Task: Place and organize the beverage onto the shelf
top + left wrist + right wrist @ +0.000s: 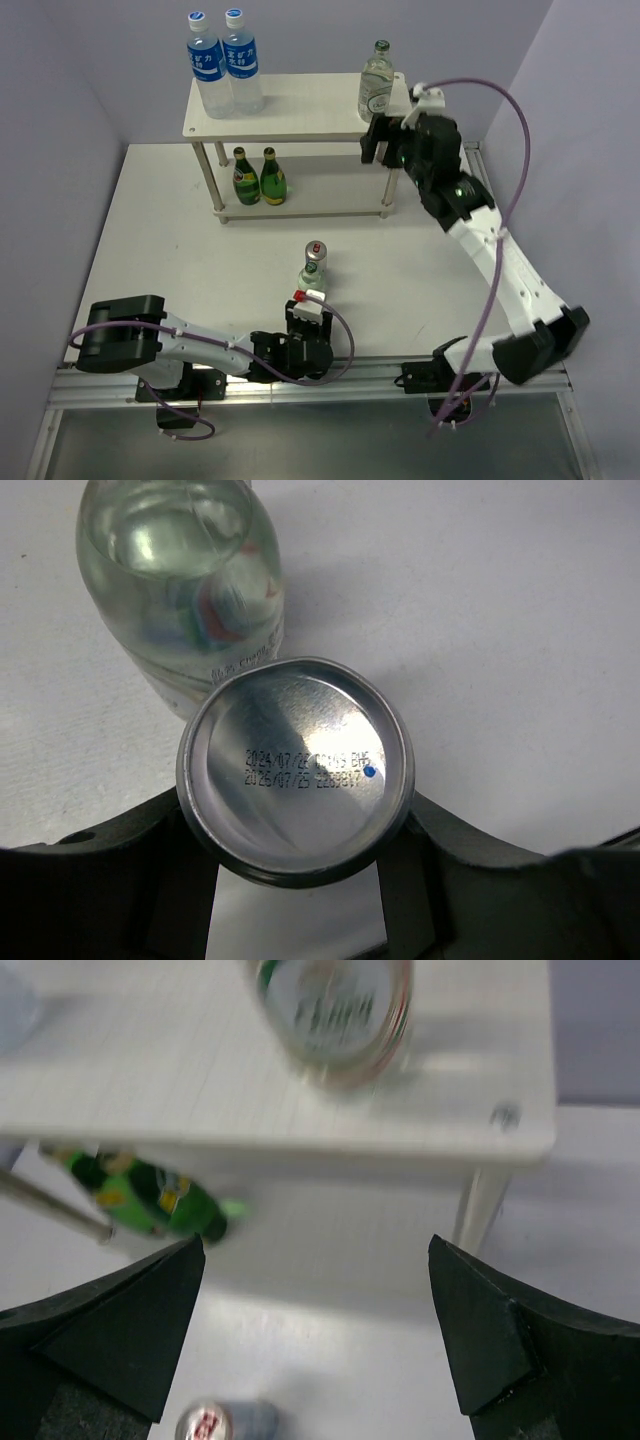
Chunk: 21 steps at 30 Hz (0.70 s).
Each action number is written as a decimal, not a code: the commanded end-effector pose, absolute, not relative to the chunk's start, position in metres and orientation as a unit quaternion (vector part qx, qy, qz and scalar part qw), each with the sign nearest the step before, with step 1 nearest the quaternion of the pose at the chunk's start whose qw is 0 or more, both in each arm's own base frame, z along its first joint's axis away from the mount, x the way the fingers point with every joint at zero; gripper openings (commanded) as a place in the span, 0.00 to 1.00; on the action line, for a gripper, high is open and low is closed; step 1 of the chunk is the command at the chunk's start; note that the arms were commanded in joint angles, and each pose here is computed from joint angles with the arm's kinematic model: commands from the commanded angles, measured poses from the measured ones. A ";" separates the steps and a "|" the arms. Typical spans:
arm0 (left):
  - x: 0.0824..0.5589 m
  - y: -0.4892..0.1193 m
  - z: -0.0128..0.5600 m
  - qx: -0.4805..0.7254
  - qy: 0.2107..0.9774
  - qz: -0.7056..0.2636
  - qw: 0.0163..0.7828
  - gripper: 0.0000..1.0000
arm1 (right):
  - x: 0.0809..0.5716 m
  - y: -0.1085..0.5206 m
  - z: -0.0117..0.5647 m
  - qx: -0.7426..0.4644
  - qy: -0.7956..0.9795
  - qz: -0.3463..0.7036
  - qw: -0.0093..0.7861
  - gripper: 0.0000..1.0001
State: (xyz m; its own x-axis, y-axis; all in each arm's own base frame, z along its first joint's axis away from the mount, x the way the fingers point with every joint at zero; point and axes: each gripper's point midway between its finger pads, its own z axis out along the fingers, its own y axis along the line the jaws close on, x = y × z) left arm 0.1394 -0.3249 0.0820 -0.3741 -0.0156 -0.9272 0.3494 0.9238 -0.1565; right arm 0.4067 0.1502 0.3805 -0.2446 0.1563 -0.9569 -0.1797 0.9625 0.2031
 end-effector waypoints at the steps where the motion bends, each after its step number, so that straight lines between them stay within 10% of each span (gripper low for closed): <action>1: 0.126 -0.316 0.096 0.113 0.819 -0.154 0.541 0.00 | 0.346 0.158 0.400 -0.007 0.735 0.181 0.653 1.00; 21: 0.173 -0.208 0.248 -0.003 0.778 -0.148 0.611 0.00 | 0.191 0.228 0.192 -0.084 0.809 0.295 0.501 1.00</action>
State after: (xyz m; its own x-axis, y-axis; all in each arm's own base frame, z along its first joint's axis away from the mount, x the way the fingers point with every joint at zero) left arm 0.1511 -0.2124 0.2141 -0.3279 -0.1056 -0.9388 0.2034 0.9625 -0.1793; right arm 0.1878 0.2180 0.1813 -0.5008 0.0579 -0.8636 -0.4554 0.8309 0.3198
